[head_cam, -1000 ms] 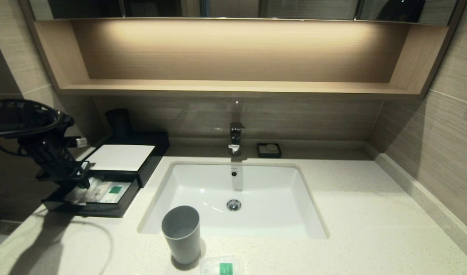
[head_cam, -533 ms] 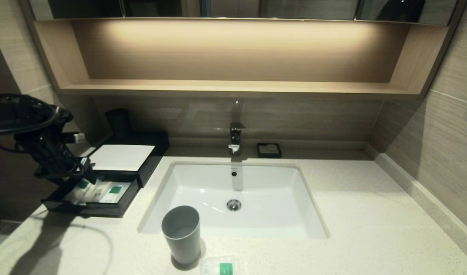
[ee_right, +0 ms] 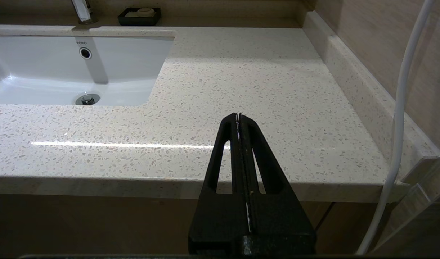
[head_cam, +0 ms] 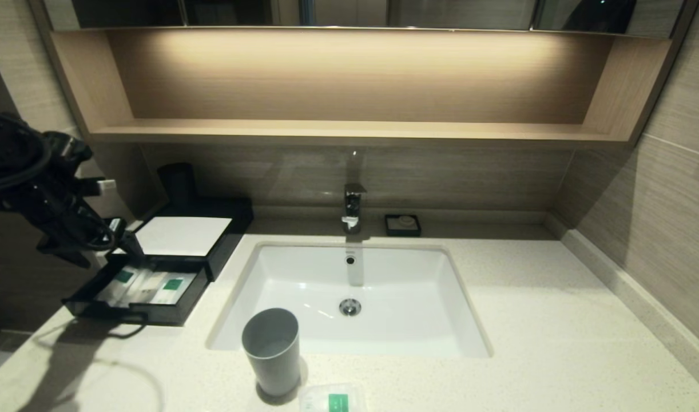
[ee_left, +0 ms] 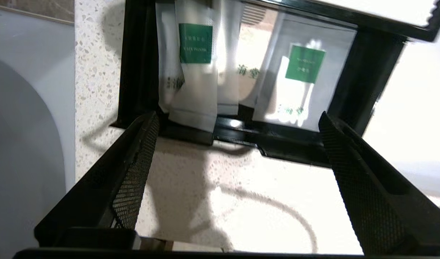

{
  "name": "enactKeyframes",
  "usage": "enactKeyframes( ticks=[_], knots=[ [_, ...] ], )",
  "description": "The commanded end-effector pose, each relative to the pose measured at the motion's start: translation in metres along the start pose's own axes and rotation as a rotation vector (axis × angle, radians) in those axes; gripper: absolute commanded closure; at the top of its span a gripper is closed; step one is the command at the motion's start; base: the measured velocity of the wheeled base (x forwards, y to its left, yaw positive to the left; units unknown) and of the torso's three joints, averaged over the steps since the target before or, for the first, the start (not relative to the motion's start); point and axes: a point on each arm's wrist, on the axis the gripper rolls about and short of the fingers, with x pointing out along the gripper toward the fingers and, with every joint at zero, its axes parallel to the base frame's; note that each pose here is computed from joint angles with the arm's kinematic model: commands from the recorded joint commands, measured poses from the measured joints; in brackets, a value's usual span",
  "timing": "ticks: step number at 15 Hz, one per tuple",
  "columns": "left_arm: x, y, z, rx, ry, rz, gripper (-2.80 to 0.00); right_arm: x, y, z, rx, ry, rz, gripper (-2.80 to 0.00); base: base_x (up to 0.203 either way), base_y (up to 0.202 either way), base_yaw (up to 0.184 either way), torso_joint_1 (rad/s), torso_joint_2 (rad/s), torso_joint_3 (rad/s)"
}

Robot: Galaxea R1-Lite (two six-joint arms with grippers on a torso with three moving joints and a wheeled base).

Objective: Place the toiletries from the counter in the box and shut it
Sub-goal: Place the bathroom toiletry into the drawer

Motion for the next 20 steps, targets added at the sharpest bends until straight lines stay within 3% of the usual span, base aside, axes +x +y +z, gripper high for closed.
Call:
enactKeyframes(
  ticks=[1,2,12,17,20],
  knots=[
    [-0.035,-0.004,-0.007,0.004,-0.060,-0.001,-2.80,0.000,0.000,0.000,-0.001,0.002,0.001,0.00,0.000,0.000,0.000,0.000,0.00,0.000],
    [-0.045,-0.005,-0.010,0.001,-0.080,-0.004,0.00,0.000,0.000,0.000,-0.001,0.002,0.001,0.00,0.000,0.000,0.000,0.000,0.00,0.000],
    [-0.109,-0.021,-0.052,0.001,-0.108,-0.147,0.00,0.000,0.000,0.000,-0.001,0.002,0.002,0.00,0.000,0.000,0.000,0.000,0.00,0.000],
    [-0.129,-0.046,-0.095,0.075,-0.135,-0.226,0.00,0.000,0.000,0.000,-0.001,0.002,0.002,0.00,0.000,0.000,0.000,0.000,0.00,0.000],
    [-0.117,-0.051,-0.104,0.096,-0.231,-0.233,0.00,0.000,0.000,0.000,-0.001,0.002,0.001,0.00,0.000,0.000,0.000,0.000,0.00,0.000]
  ],
)
